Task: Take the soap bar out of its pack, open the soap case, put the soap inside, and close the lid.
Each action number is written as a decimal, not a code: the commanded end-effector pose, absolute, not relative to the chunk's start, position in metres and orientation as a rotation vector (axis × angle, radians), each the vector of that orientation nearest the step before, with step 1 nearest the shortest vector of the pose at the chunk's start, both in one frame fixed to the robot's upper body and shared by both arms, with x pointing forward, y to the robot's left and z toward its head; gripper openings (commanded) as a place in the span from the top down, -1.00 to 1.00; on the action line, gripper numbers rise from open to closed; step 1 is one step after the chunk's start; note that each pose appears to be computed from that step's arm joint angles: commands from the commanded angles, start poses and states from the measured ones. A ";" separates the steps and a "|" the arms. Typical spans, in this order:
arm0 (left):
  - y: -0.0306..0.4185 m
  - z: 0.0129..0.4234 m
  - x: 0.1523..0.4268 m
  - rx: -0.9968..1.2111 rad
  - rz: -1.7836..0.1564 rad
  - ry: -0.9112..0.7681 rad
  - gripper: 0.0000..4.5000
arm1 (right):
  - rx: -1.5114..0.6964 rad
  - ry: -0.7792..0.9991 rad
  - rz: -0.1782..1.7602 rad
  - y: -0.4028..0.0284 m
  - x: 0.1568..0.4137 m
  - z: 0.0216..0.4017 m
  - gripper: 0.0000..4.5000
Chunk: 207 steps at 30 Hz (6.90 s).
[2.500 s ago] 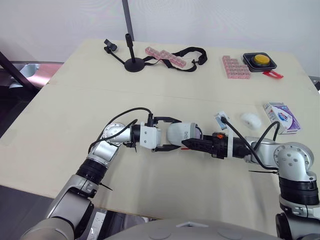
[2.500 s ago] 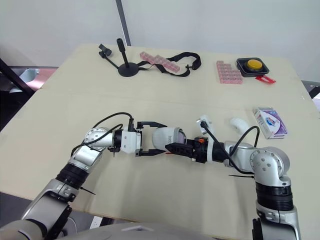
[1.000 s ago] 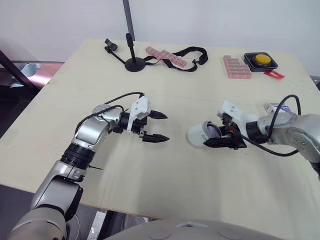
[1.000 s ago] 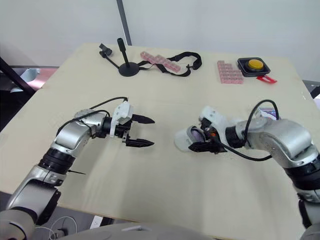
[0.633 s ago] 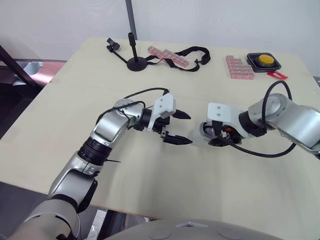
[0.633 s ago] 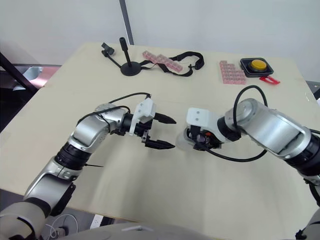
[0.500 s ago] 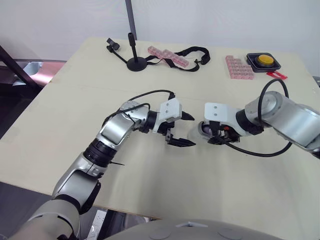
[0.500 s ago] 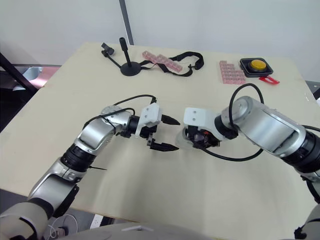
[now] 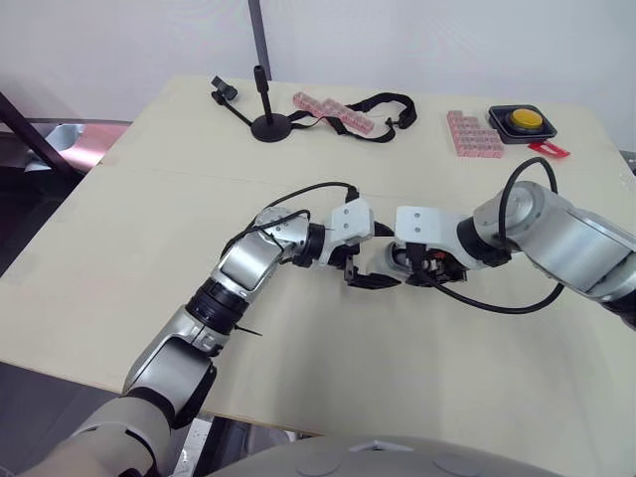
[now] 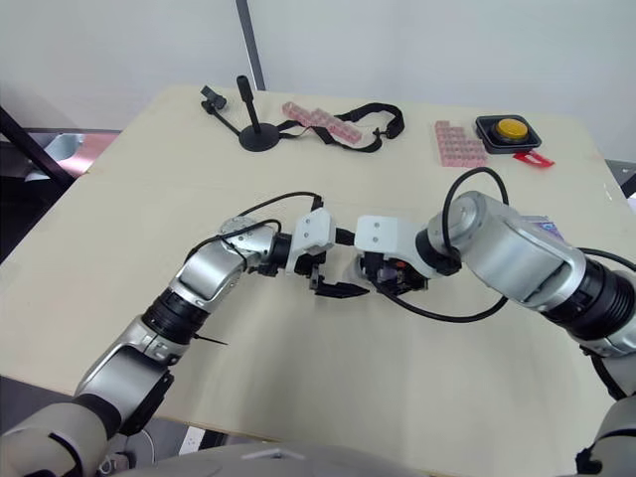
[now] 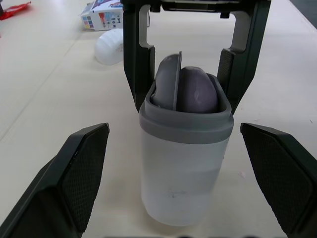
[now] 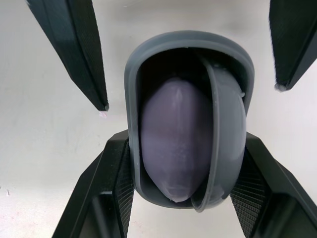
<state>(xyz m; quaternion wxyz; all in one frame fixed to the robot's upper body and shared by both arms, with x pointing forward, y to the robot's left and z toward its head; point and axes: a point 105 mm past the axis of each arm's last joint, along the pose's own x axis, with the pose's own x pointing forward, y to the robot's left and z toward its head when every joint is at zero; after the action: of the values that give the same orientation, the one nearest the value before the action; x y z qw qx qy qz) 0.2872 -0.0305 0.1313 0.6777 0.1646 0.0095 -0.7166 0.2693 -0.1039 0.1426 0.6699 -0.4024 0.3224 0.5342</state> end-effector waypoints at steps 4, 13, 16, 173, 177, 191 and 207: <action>-0.035 0.134 0.285 0.408 -1.629 -0.016 -1.00 | -0.939 0.670 1.197 -0.101 0.273 0.154 0.08; -0.037 0.132 0.286 0.434 -1.637 -0.020 -1.00 | -0.940 0.668 1.207 -0.099 0.272 0.153 0.08; -0.038 0.133 0.287 0.435 -1.636 -0.024 -1.00 | -0.939 0.667 1.207 -0.098 0.271 0.153 0.08; 0.026 0.098 0.252 0.146 -1.632 -0.185 0.16 | -0.165 0.385 0.580 -0.289 0.330 0.093 0.13; 0.026 0.098 0.252 0.145 -1.631 -0.181 0.16 | -0.257 0.335 0.673 -0.276 0.328 0.109 0.13; 0.031 0.097 0.256 0.103 -1.612 -0.174 0.16 | -0.389 0.176 1.350 -0.140 0.257 0.179 0.13; 0.025 0.092 0.262 0.139 -1.589 -0.221 0.16 | -0.429 0.328 1.398 -0.081 0.229 0.177 0.13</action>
<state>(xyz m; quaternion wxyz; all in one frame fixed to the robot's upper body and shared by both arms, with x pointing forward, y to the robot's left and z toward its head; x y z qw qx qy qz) 0.2601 0.0250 0.0901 0.6910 0.0545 -0.0923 -0.7149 0.2336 -0.0873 0.1710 0.7385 -0.1908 0.1589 0.6269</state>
